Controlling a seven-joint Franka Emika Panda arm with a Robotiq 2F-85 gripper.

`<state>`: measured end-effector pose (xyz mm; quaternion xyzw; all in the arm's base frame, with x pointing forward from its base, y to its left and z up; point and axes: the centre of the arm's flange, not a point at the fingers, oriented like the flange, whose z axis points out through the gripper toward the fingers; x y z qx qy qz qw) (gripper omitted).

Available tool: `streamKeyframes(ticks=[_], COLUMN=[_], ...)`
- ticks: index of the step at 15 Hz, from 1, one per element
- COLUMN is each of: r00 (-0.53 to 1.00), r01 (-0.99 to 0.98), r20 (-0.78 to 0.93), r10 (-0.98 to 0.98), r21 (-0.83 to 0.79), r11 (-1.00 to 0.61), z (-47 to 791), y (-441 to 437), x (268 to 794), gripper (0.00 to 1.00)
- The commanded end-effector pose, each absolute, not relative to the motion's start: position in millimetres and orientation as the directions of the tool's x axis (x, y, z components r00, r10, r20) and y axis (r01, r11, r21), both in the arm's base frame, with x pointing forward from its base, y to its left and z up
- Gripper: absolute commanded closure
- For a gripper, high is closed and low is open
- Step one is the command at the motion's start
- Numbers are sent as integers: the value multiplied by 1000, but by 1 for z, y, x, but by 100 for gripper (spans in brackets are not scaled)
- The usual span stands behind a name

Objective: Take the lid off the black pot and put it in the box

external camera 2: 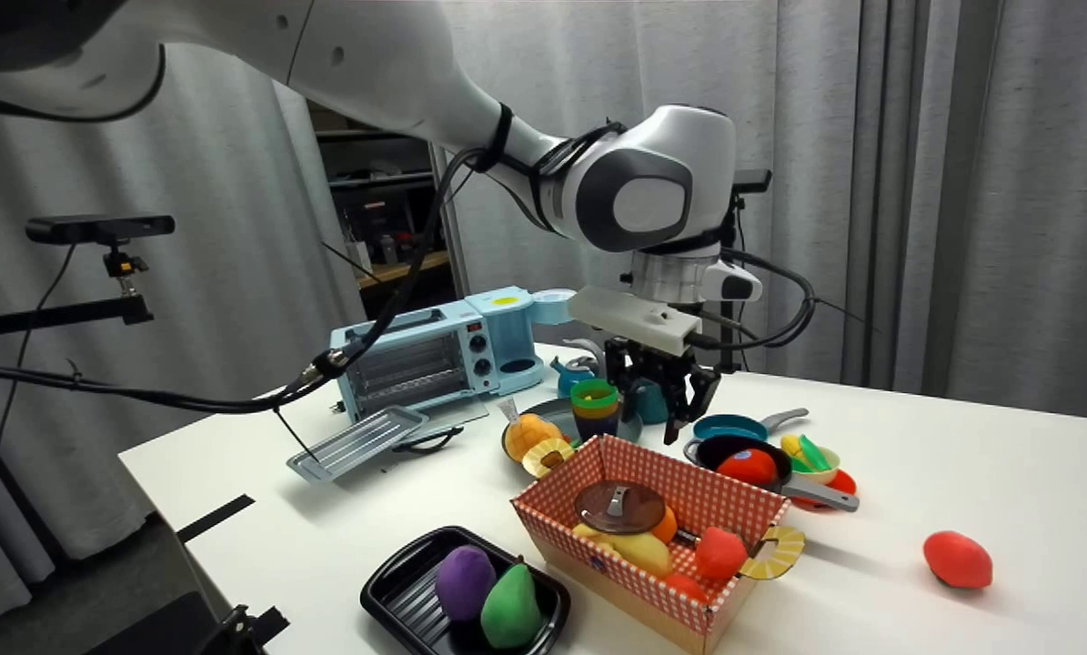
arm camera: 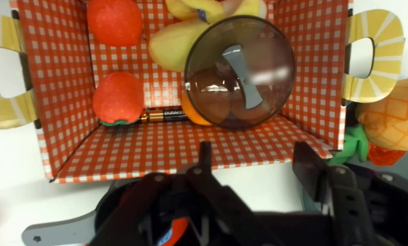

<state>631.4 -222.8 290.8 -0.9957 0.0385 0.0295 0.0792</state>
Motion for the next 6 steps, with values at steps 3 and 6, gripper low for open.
streamKeyframes(ticks=[3, 6], r00=[998, 999], r01=[-63, -52], r20=[-15, 4], r10=[-62, -52], r21=[-100, -77], r11=[-993, -996], z=[290, 290], y=[-218, -206], x=[627, 623], gripper=[15, 0])
